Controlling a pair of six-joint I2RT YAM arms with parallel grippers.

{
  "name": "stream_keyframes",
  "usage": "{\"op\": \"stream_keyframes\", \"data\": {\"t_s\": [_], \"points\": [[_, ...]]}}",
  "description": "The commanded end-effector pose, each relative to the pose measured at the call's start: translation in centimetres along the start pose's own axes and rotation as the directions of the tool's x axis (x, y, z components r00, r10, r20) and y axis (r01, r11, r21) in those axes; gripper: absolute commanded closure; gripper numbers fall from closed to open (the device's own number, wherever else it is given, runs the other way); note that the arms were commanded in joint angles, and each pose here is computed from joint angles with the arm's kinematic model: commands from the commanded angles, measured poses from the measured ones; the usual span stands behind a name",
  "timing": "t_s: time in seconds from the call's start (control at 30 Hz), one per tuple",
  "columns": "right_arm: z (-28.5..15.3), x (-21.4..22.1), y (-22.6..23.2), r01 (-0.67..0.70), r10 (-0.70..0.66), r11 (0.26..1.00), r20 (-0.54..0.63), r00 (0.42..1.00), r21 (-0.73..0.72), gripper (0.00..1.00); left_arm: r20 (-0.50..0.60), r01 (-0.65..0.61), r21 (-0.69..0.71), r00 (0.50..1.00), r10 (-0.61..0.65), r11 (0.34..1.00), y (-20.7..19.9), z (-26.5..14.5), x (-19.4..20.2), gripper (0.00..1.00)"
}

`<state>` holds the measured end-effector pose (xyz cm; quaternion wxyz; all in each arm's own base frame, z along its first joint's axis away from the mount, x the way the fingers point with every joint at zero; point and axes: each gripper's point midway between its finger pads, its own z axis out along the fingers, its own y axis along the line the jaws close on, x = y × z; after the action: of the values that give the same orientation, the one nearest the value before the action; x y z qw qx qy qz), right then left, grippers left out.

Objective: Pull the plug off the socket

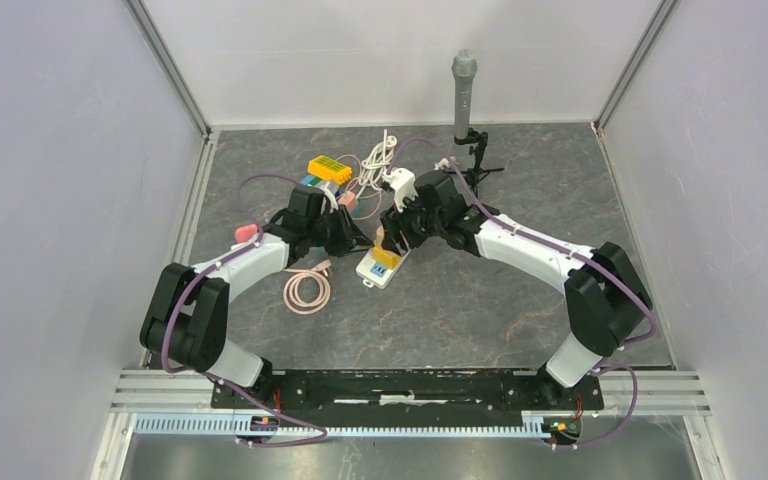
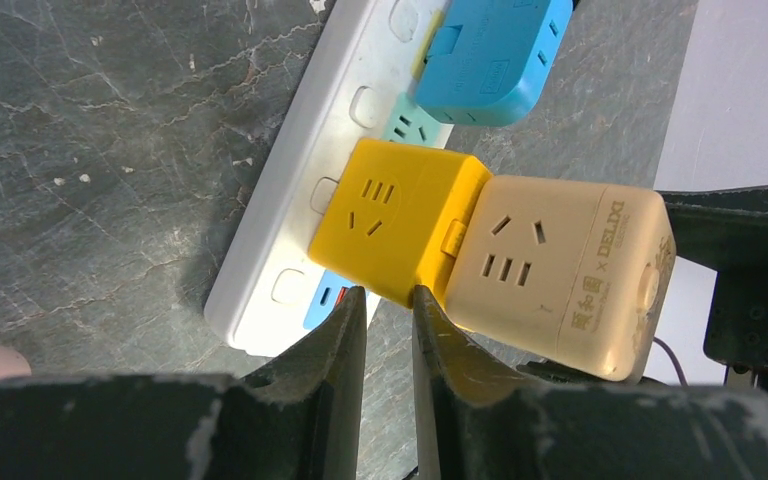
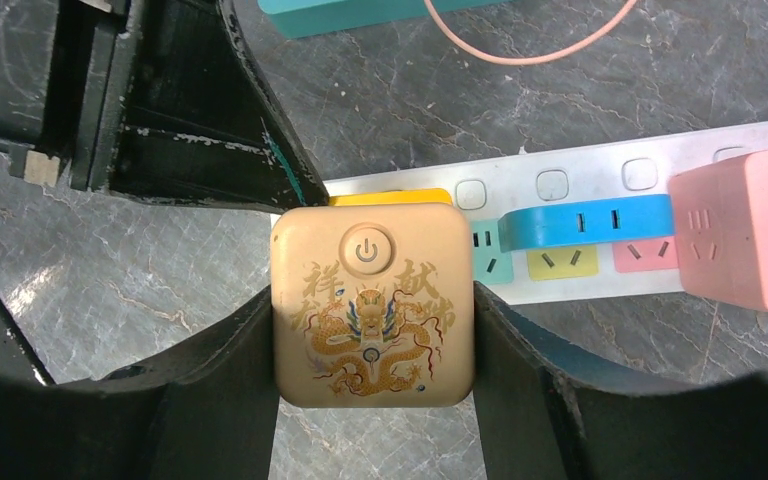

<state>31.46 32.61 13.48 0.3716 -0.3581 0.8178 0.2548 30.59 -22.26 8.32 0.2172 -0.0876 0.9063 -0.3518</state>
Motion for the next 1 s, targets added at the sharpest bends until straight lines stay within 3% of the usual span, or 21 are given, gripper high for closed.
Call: {"op": "stream_keyframes", "data": {"t_s": [0.0, 0.2, 0.3, 0.6, 0.87, 0.97], "points": [[-7.0, -14.8, 0.6, -0.017, 0.033, 0.999, 0.436, 0.900, -0.041, 1.00, -0.211, 0.028, -0.429, 0.969, -0.131, 0.903, 11.4, -1.3, 8.2, 0.72], [-7.1, -13.6, 2.2, 0.220, -0.186, 0.975, 0.459, 0.869, -0.021, 1.00, -0.213, 0.029, -0.426, 0.968, -0.131, 0.904, 11.3, -1.2, 8.1, 0.72], [-7.1, -13.1, 2.3, 0.269, -0.235, 0.963, 0.450, 0.862, -0.013, 1.00, -0.215, 0.029, -0.415, 0.968, -0.129, 0.909, 11.0, -1.1, 7.9, 0.72], [-7.2, -12.7, 1.9, 0.236, -0.213, 0.972, 0.454, 0.865, 0.008, 1.00, -0.203, 0.025, -0.309, 0.975, -0.092, 0.951, 8.3, -0.7, 6.5, 0.70], [-5.2, -9.6, 1.8, 0.191, -0.162, 0.981, 0.392, 0.906, -0.037, 1.00, -0.152, 0.006, -0.079, 0.988, -0.018, 0.997, 2.8, -0.8, 4.1, 0.57], [-4.7, -8.6, 1.6, 0.180, -0.152, 0.983, 0.373, 0.915, -0.040, 1.00, -0.106, 0.002, -0.065, 0.994, -0.009, 0.998, 1.9, -1.4, 3.1, 0.54]]}}
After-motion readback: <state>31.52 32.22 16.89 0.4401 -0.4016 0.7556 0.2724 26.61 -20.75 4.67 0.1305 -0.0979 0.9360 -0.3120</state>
